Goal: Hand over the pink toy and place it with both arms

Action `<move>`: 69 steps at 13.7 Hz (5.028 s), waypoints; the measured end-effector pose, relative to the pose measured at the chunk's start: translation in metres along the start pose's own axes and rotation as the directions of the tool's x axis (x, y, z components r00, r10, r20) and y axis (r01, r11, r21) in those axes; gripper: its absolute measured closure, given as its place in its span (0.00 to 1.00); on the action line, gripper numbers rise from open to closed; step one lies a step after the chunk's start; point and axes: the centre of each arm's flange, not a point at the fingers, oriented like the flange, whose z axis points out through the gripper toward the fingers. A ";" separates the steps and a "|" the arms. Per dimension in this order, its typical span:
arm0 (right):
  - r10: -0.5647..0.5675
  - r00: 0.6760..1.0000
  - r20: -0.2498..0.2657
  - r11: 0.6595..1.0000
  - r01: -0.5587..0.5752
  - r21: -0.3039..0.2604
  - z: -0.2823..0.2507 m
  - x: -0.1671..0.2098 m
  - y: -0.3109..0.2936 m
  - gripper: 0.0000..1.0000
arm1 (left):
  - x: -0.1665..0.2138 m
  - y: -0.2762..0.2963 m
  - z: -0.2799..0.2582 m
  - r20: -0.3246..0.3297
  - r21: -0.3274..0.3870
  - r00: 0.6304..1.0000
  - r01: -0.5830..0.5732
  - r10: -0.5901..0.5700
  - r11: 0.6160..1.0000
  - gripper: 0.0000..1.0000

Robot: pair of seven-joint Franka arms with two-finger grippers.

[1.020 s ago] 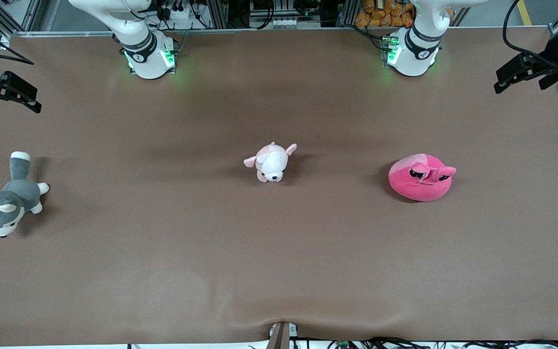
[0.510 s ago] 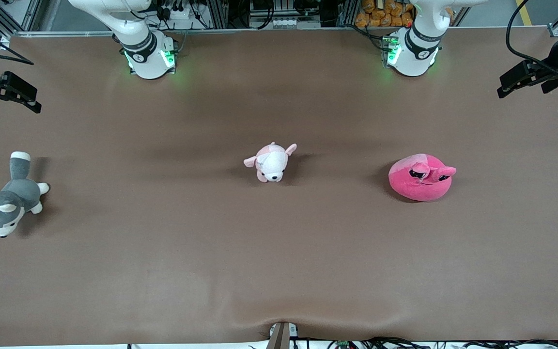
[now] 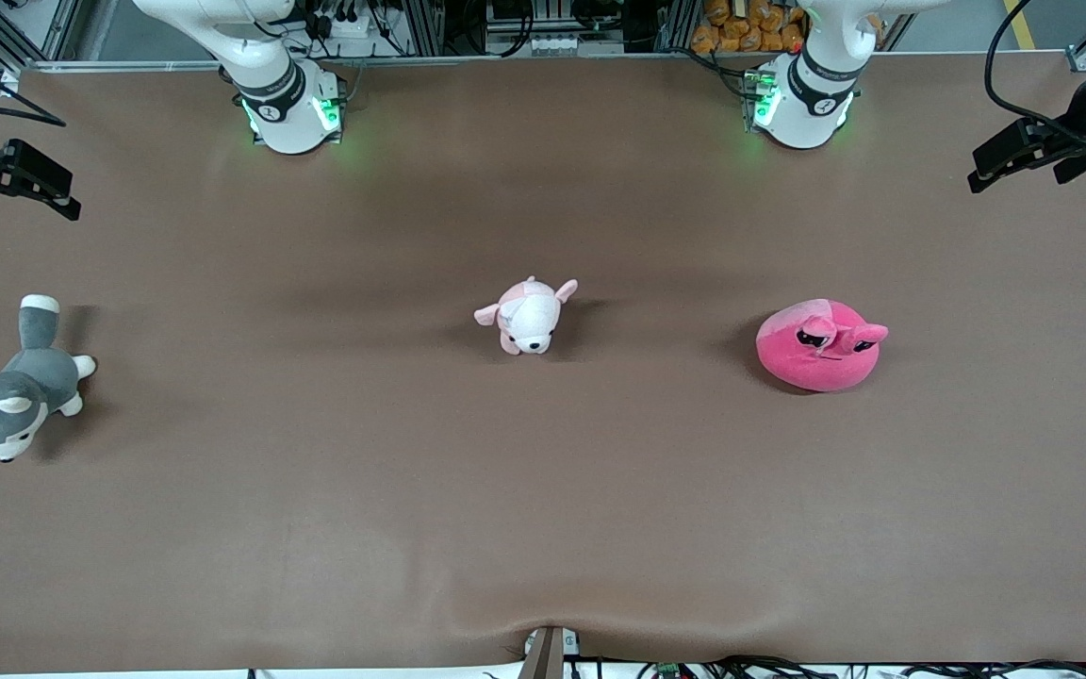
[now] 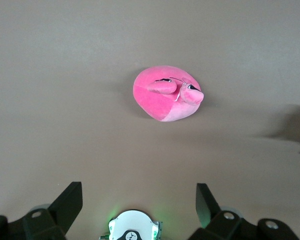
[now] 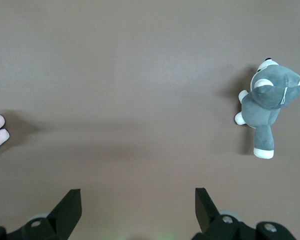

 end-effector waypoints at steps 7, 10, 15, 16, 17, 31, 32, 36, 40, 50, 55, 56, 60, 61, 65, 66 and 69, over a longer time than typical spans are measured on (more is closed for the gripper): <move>0.006 1.000 0.002 1.000 -0.006 0.000 0.001 0.000 0.003 0.00 | -0.003 0.003 0.018 -0.007 0.002 1.000 -0.006 0.006 1.000 0.00; 0.006 1.000 0.004 1.000 -0.006 0.001 0.001 0.000 0.003 0.00 | -0.004 0.004 0.023 -0.011 0.002 1.000 -0.006 0.006 1.000 0.00; 0.007 1.000 0.005 1.000 -0.007 0.001 0.002 0.000 0.004 0.00 | -0.007 0.004 0.038 -0.025 0.001 1.000 -0.006 0.006 1.000 0.00; 0.007 1.000 0.005 1.000 -0.007 0.001 0.002 0.000 0.004 0.00 | -0.008 0.004 0.040 -0.028 0.001 1.000 -0.005 0.005 1.000 0.00; 0.007 1.000 0.005 1.000 -0.007 0.001 0.002 0.000 0.004 0.00 | -0.009 0.003 0.042 -0.035 0.000 0.999 -0.005 0.005 1.000 0.00; 0.007 1.000 0.006 1.000 -0.007 0.001 0.002 0.000 0.004 0.00 | 0.000 0.007 0.112 -0.020 -0.004 0.940 0.339 -0.339 0.941 0.00; 0.007 1.000 0.006 1.000 -0.007 0.001 0.002 0.000 0.004 0.00 | 0.004 0.007 0.117 -0.015 -0.004 0.926 0.378 -0.378 0.926 0.00; 0.008 1.000 0.006 1.000 -0.008 0.001 0.002 0.000 0.004 0.00 | 0.019 -0.004 0.144 0.051 -0.017 0.822 0.569 -0.568 0.822 0.00; 0.008 1.000 0.006 1.000 -0.008 0.001 0.002 0.001 0.004 0.00 | 0.034 -0.003 0.176 0.087 0.026 0.671 0.738 -0.737 0.675 0.00; 0.008 1.000 0.009 1.000 -0.008 0.001 0.003 0.001 0.004 0.00 | 0.058 -0.001 0.216 0.080 0.118 0.240 0.961 -0.967 0.248 0.00; 0.008 1.000 0.009 1.000 -0.008 0.001 0.004 0.001 0.004 0.00 | 0.073 0.004 0.246 0.067 0.118 0.106 0.986 -0.992 0.114 0.00; 0.008 1.000 0.009 1.000 -0.008 0.001 0.004 0.001 0.004 0.00 | 0.077 0.005 0.255 0.066 0.120 0.092 0.988 -0.994 0.099 0.00; 0.008 1.000 0.009 1.000 -0.008 0.001 0.004 0.002 0.004 0.00 | 0.085 0.010 0.271 0.069 0.110 0.044 0.993 -0.997 0.051 0.00; 0.008 1.000 0.009 1.000 -0.008 0.001 0.004 0.002 0.004 0.00 | 0.086 0.013 0.274 0.074 0.109 0.033 0.993 -0.997 0.041 0.00; 0.008 1.000 0.009 1.000 -0.008 0.001 0.004 0.002 0.004 0.00 | 0.091 0.021 0.291 0.121 0.123 -0.013 0.992 -0.993 0.002 0.00; 0.008 1.000 0.009 1.000 -0.008 0.001 0.004 0.002 0.004 0.00 | 0.093 0.021 0.296 0.128 0.126 -0.021 0.992 -0.992 -0.005 0.00; 0.008 1.000 0.009 1.000 -0.008 0.001 0.004 0.002 0.004 0.00 | 0.096 0.019 0.309 0.151 0.139 -0.049 0.990 -0.987 -0.028 0.04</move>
